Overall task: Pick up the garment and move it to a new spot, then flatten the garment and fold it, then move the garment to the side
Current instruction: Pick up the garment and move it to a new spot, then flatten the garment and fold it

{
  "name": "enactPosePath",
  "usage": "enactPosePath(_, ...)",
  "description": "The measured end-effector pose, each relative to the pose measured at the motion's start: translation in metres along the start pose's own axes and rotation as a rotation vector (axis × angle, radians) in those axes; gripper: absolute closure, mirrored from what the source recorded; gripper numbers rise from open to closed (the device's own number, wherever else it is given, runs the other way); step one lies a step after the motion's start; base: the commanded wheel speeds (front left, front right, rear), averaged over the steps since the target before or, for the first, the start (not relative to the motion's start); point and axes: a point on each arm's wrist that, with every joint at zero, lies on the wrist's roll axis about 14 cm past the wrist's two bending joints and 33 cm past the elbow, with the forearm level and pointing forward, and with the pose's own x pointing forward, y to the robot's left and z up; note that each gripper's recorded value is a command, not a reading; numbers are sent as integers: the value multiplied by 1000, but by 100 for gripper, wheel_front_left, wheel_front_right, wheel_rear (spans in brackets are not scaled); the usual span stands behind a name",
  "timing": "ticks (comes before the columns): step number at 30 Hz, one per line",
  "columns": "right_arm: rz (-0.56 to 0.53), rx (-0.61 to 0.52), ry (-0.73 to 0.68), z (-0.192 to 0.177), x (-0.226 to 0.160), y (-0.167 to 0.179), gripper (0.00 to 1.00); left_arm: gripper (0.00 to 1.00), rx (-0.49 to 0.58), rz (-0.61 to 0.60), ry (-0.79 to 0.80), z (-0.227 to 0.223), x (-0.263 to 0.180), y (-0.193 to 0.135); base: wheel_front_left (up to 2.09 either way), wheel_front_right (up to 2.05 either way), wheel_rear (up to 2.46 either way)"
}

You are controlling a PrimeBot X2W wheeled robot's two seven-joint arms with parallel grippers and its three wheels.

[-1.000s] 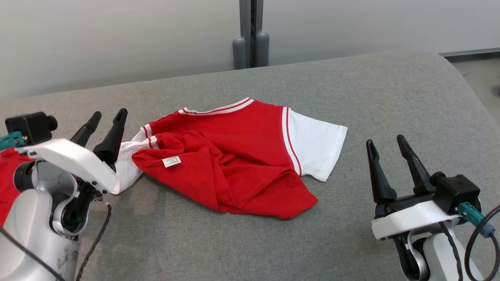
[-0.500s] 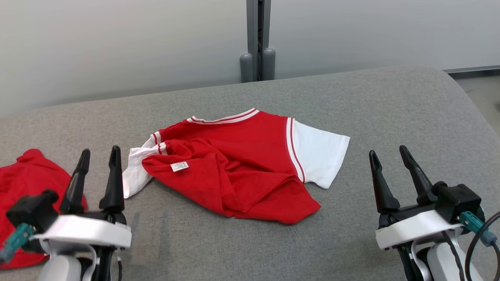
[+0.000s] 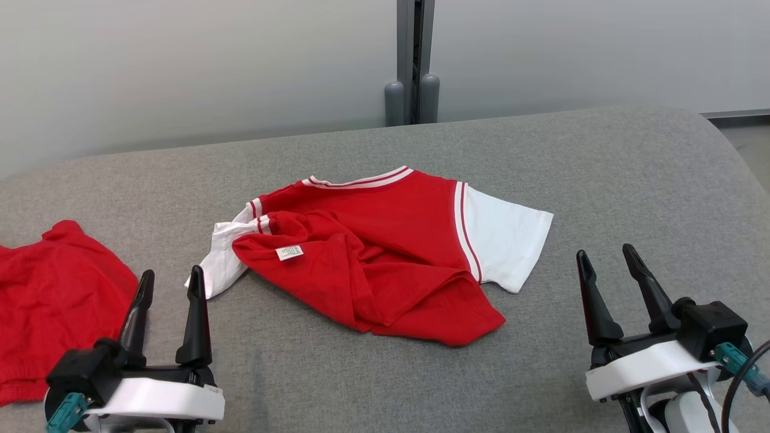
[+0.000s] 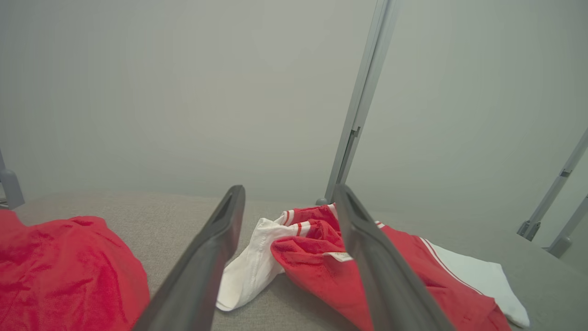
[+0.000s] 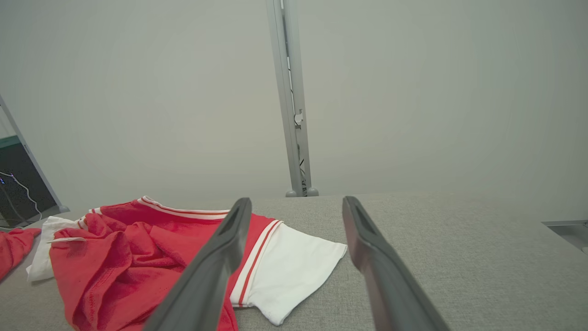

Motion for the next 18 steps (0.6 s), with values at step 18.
enactPosePath(18,36,23,-8,0,10,14,0,0,9,26,-16,0,-3,8,0,0,0)
